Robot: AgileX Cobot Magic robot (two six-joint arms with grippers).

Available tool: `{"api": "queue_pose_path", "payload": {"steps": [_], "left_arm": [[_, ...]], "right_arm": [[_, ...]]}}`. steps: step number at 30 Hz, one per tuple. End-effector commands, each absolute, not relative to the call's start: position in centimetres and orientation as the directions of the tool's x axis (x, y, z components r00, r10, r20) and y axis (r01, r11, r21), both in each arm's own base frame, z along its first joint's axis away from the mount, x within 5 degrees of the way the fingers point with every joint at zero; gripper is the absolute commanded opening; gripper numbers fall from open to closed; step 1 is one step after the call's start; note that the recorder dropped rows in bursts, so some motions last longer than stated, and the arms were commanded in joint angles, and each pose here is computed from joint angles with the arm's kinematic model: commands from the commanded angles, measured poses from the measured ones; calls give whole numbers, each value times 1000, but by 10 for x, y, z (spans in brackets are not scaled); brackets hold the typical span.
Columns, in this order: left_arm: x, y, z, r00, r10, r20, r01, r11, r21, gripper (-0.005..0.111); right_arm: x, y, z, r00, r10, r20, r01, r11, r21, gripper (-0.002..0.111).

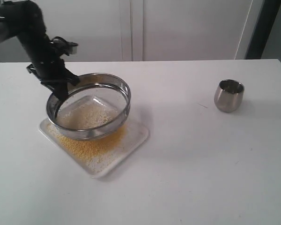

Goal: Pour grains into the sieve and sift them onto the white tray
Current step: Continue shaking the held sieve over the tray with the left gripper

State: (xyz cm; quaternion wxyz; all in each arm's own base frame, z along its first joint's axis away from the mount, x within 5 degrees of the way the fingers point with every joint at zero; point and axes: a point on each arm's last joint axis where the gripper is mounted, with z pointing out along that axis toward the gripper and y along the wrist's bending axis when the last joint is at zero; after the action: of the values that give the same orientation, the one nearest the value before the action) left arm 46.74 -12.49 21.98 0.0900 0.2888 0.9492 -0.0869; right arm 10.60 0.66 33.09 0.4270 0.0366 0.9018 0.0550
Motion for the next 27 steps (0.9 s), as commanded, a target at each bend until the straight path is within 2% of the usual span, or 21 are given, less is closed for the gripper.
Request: {"api": "queue_pose_path", "payload": {"steps": [1, 5, 8, 9, 11, 13, 16, 17, 20, 21, 23, 24, 27], "left_arm": [[441, -166, 222, -775, 611, -160, 632, 743, -221, 0], [436, -179, 221, -738, 665, -112, 674, 732, -99, 0], [447, -152, 223, -770, 626, -125, 637, 767, -81, 0], [455, -140, 223, -786, 597, -161, 612, 788, -68, 0], [464, -122, 220, -826, 529, -195, 553, 827, -100, 0], [461, -119, 216, -854, 499, -148, 520, 829, -205, 0], [451, -146, 213, -817, 560, -139, 577, 784, -229, 0], [439, -173, 218, -769, 625, -134, 639, 746, -187, 0], [430, -191, 221, -708, 698, -109, 707, 703, -86, 0], [431, -189, 221, -707, 700, -99, 706, 705, -62, 0], [452, -160, 217, -753, 639, -155, 647, 763, 1, 0], [462, -137, 215, -802, 575, -160, 589, 807, -53, 0], [460, -129, 217, -841, 521, -147, 541, 818, -196, 0]], "right_arm": [[105, 6, 331, -625, 120, -771, 23, 991, 135, 0], [105, 6, 331, -625, 120, -771, 23, 991, 135, 0], [105, 6, 331, -625, 120, -771, 23, 991, 135, 0], [105, 6, 331, -625, 120, -771, 23, 991, 135, 0], [105, 6, 331, -625, 120, -771, 23, 991, 135, 0], [105, 6, 331, -625, 120, -771, 23, 991, 135, 0], [105, 6, 331, -625, 120, -771, 23, 991, 135, 0], [105, 6, 331, -625, 120, -771, 23, 991, 135, 0], [105, 6, 331, -625, 120, -771, 23, 991, 135, 0], [105, 6, 331, -625, 120, -771, 23, 991, 135, 0], [105, 6, 331, -625, 120, -771, 23, 991, 135, 0], [105, 6, 331, -625, 120, -771, 23, 991, 135, 0], [105, 6, 331, -625, 120, -771, 23, 991, 135, 0]]}}
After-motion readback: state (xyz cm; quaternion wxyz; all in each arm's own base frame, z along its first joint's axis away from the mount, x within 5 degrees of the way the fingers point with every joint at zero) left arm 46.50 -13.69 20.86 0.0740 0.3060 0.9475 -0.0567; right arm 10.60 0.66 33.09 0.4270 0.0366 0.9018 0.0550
